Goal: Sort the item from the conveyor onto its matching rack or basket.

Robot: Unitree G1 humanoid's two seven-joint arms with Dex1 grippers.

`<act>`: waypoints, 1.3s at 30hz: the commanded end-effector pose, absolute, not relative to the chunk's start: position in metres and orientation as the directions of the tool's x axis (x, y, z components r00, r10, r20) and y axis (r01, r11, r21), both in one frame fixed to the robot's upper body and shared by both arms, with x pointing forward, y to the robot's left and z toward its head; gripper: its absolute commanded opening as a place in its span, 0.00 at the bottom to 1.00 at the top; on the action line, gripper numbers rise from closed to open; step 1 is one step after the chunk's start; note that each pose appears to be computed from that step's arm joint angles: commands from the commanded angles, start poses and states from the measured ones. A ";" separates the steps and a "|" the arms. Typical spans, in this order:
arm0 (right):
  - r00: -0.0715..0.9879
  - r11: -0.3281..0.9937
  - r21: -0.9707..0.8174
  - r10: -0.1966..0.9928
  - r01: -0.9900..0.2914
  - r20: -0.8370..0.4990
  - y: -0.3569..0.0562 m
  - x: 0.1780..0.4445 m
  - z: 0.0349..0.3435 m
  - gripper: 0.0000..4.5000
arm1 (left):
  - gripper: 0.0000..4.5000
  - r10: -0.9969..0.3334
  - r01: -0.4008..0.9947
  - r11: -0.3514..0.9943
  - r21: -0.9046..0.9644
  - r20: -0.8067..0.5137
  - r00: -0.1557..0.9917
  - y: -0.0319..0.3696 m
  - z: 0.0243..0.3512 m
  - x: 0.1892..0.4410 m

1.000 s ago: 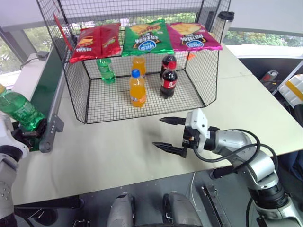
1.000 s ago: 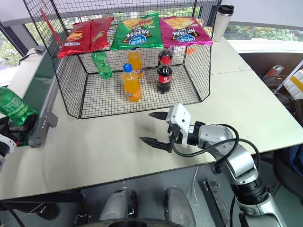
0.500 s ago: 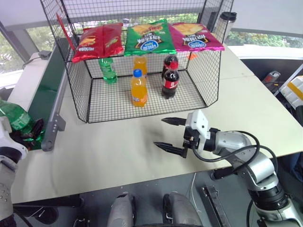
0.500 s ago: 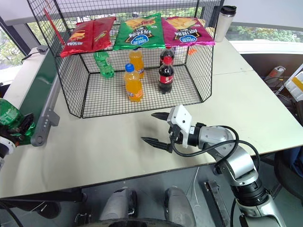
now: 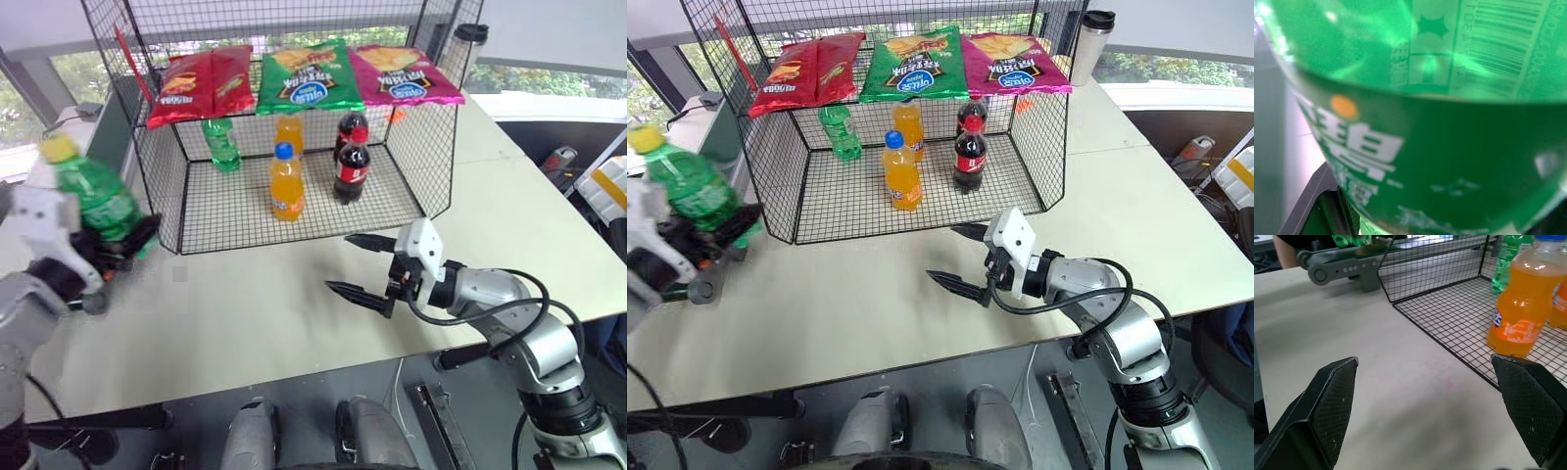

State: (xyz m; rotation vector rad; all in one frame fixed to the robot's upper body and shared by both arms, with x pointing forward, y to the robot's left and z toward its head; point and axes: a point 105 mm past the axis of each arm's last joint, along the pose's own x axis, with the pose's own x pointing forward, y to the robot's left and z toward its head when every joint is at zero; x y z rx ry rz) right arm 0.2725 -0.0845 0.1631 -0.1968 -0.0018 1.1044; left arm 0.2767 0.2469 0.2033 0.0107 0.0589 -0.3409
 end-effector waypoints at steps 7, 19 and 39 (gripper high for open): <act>0.583 0.557 -0.212 0.809 -0.803 -0.080 -0.095 0.286 0.170 1.00 | 0.65 -0.455 0.455 0.890 0.007 0.015 0.890 0.177 0.204 0.311; 0.721 0.693 -0.201 0.672 -0.693 -0.170 -0.117 0.298 0.143 1.00 | 0.65 -0.321 0.319 0.947 0.036 0.052 0.946 0.165 0.175 0.366; 0.685 0.664 -0.179 0.721 -0.726 -0.102 -0.100 0.294 0.158 1.00 | 0.65 -0.222 0.222 0.975 -0.003 0.051 0.974 0.143 0.150 0.420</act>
